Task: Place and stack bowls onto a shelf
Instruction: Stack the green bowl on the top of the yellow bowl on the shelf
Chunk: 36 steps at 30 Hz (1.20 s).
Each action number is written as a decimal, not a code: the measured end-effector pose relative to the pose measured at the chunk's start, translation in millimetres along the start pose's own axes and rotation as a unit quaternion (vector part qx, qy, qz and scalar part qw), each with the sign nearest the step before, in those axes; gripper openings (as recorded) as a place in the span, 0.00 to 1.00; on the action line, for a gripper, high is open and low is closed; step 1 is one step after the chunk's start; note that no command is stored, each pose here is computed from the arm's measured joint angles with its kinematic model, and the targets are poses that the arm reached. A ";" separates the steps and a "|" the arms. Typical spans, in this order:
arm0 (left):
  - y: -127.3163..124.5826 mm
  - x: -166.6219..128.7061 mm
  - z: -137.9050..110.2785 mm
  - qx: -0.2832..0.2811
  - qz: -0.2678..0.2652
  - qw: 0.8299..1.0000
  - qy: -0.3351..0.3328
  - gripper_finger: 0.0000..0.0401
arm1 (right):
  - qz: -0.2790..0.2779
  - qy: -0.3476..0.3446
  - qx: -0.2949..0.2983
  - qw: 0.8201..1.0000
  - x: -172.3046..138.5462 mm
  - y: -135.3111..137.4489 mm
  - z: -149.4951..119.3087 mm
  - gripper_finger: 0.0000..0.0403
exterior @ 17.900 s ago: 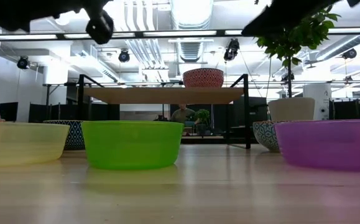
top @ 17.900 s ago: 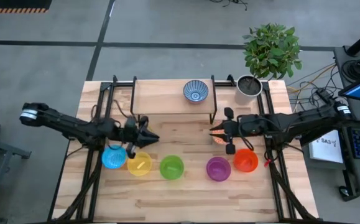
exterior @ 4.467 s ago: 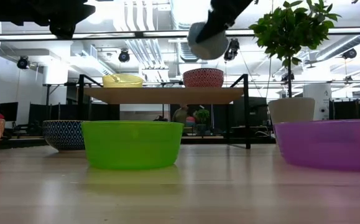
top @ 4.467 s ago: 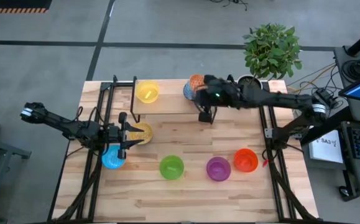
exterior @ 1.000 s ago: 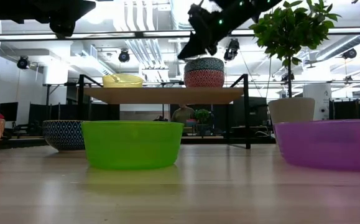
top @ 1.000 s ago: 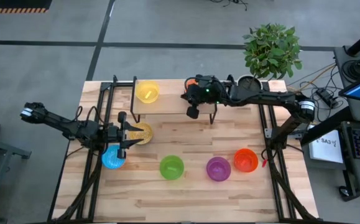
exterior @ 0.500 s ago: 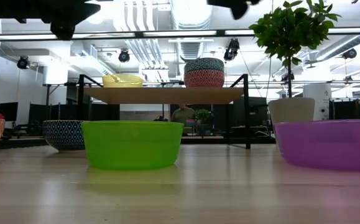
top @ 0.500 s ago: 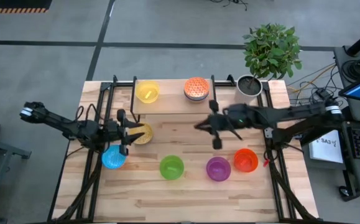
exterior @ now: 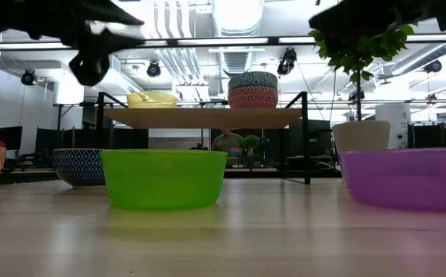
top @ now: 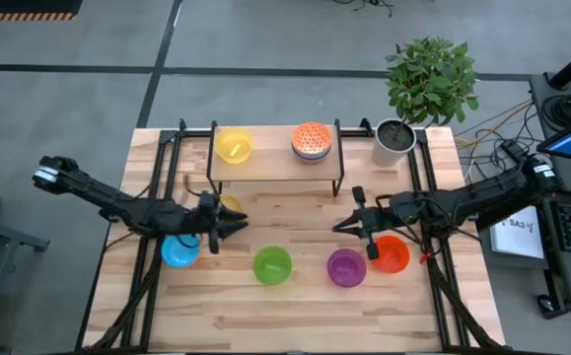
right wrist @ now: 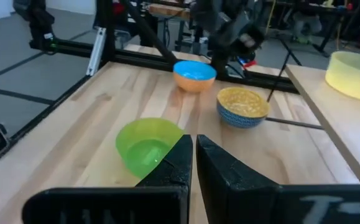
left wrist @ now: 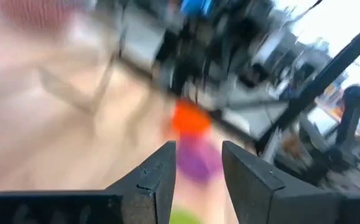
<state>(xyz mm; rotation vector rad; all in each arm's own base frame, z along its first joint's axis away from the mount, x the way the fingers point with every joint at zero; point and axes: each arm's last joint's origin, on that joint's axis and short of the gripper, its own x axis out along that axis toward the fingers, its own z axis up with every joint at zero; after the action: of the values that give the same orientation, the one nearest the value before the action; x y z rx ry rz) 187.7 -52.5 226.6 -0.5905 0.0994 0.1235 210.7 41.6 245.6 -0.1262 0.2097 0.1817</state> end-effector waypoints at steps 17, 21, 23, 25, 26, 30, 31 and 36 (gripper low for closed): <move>-62.4 32.7 -12.6 -0.046 0.475 0.672 0.566 0.28 | 0.002 0.008 -0.002 1.000 -2.0 1.1 -11.0 0.03; -67.9 42.8 -22.0 -0.033 0.473 0.664 0.578 0.28 | 0.002 0.008 -0.001 1.000 -2.0 1.1 -11.1 0.03; -70.5 47.2 -23.4 -0.031 0.460 0.673 0.579 0.28 | 0.002 0.009 0.001 1.000 -2.0 1.2 -11.3 0.03; -74.5 54.6 -24.4 -0.021 0.423 0.700 0.575 0.28 | 0.002 0.009 0.002 1.000 -2.0 1.2 -11.3 0.03; -77.3 59.2 -25.5 -0.003 0.392 0.719 0.575 0.28 | 0.002 0.009 0.002 1.000 -2.0 1.2 -11.3 0.03; -96.8 77.4 -35.8 0.115 0.235 0.795 0.547 0.31 | 0.002 0.011 0.003 1.000 -1.9 1.2 -11.7 0.03; -101.2 80.6 -38.9 0.141 0.202 0.804 0.541 0.31 | 0.003 0.011 0.003 1.000 -1.9 1.2 -11.7 0.03; -105.8 95.2 -50.0 0.198 0.137 0.817 0.525 0.36 | 0.004 0.014 0.003 1.000 -1.9 1.4 -12.4 0.03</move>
<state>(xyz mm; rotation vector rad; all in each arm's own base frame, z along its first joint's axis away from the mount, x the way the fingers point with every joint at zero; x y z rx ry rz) 294.2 -159.3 231.1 -0.1571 1.2690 0.0392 206.1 40.8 233.9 -0.1227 0.2391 0.1871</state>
